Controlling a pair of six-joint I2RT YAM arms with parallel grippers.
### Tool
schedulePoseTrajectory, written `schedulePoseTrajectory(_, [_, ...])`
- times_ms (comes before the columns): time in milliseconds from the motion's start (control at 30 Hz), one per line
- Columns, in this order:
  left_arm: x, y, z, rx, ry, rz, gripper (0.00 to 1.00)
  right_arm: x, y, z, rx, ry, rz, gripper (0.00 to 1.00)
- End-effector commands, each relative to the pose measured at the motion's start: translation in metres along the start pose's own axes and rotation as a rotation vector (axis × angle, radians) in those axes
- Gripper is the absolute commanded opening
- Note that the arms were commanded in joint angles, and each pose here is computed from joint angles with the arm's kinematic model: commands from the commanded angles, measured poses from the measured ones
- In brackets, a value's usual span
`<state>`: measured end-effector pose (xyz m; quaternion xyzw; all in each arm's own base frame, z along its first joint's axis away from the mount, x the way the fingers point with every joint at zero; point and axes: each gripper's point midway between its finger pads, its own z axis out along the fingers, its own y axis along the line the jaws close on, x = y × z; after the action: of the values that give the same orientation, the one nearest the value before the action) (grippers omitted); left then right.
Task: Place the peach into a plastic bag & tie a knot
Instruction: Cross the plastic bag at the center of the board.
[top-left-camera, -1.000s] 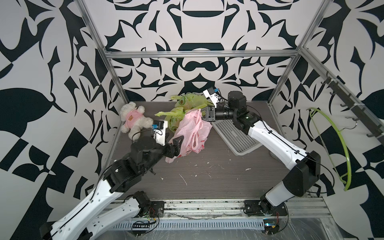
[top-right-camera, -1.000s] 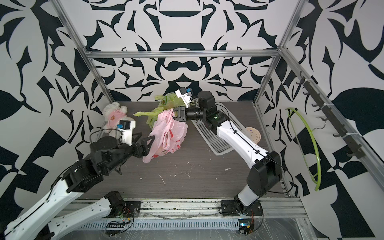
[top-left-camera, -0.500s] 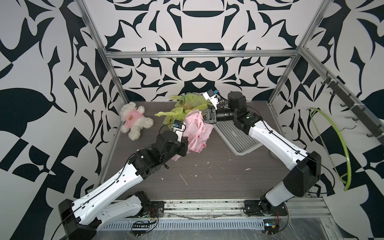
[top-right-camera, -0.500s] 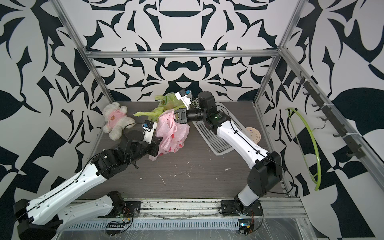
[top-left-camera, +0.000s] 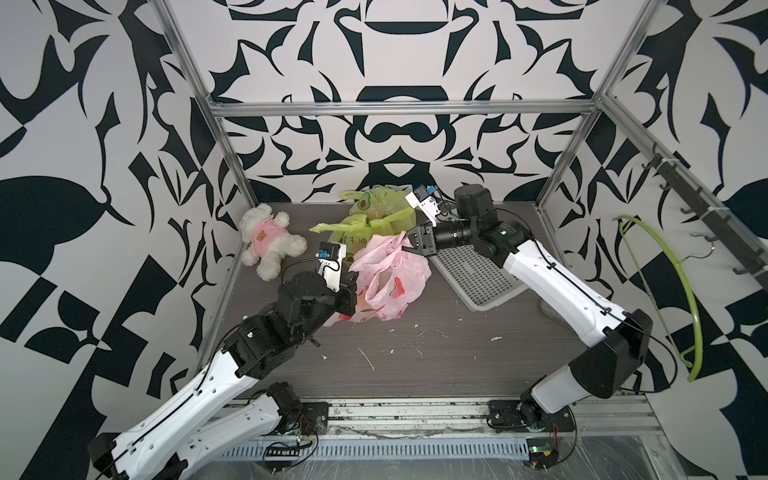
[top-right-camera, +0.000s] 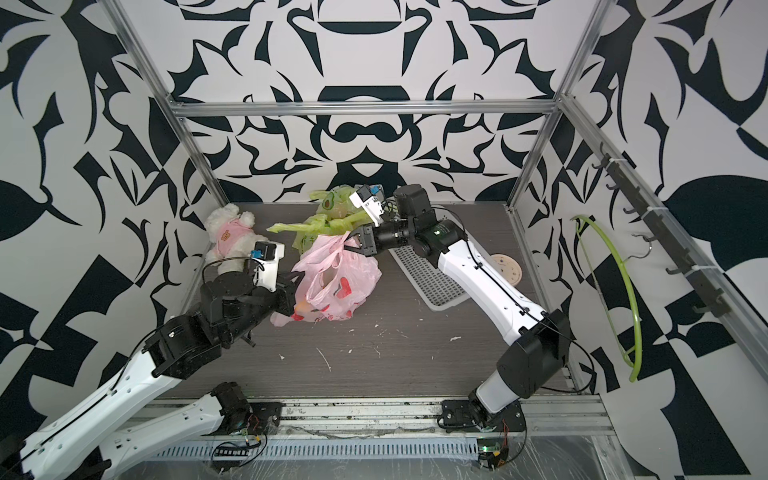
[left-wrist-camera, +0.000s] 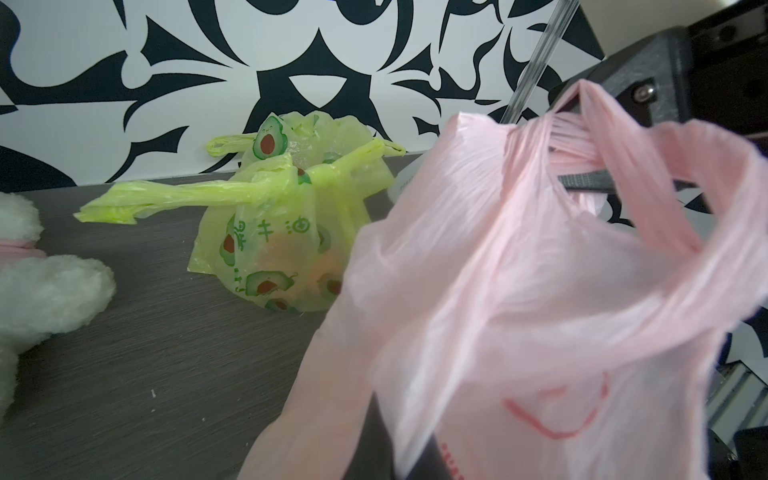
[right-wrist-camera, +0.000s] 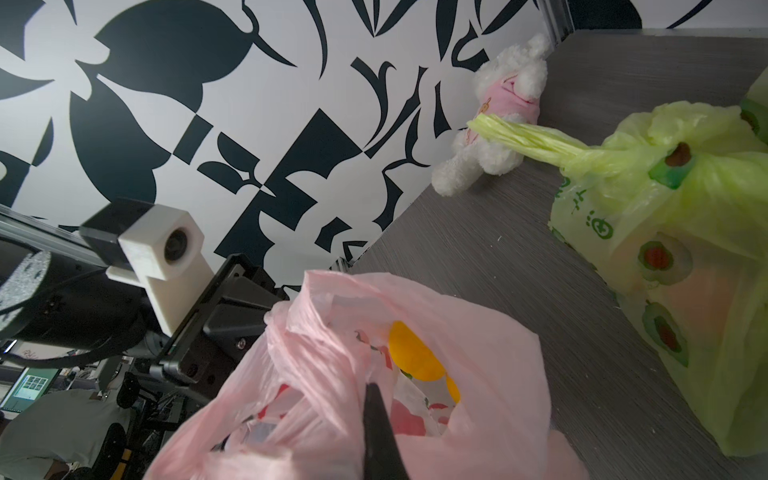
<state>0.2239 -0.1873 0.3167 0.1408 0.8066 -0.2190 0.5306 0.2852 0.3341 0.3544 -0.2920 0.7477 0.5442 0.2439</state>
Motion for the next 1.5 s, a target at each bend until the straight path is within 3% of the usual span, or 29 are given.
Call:
schedulePoseTrajectory(0, [-0.006, 0.005, -0.007, -0.025, -0.01, -0.003, 0.0, -0.011, 0.019, -0.016, 0.027, -0.033, -0.083, 0.0])
schedulePoseTrajectory(533, [0.01, -0.025, 0.01, 0.112, 0.105, -0.058, 0.0, -0.029, -0.008, -0.025, 0.224, -0.126, -0.05, 0.0])
schedulePoseTrajectory(800, [0.03, -0.041, 0.029, 0.201, 0.124, -0.147, 0.0, -0.05, 0.001, -0.029, 0.164, -0.281, -0.044, 0.0])
schedulePoseTrajectory(1033, [0.029, -0.07, 0.041, 0.329, 0.094, -0.172, 0.0, -0.065, 0.001, -0.029, 0.126, -0.385, -0.021, 0.0])
schedulePoseTrajectory(1167, [0.032, -0.084, 0.049, 0.369, 0.11, -0.155, 0.0, -0.068, 0.003, -0.021, 0.077, -0.408, 0.011, 0.0])
schedulePoseTrajectory(1367, [0.024, -0.1, 0.05, 0.421, 0.069, -0.144, 0.0, -0.058, -0.009, -0.002, 0.173, -0.388, 0.001, 0.0])
schedulePoseTrajectory(1467, [0.02, -0.099, 0.048, 0.415, 0.054, -0.142, 0.0, -0.055, -0.007, 0.006, 0.118, -0.369, 0.024, 0.0])
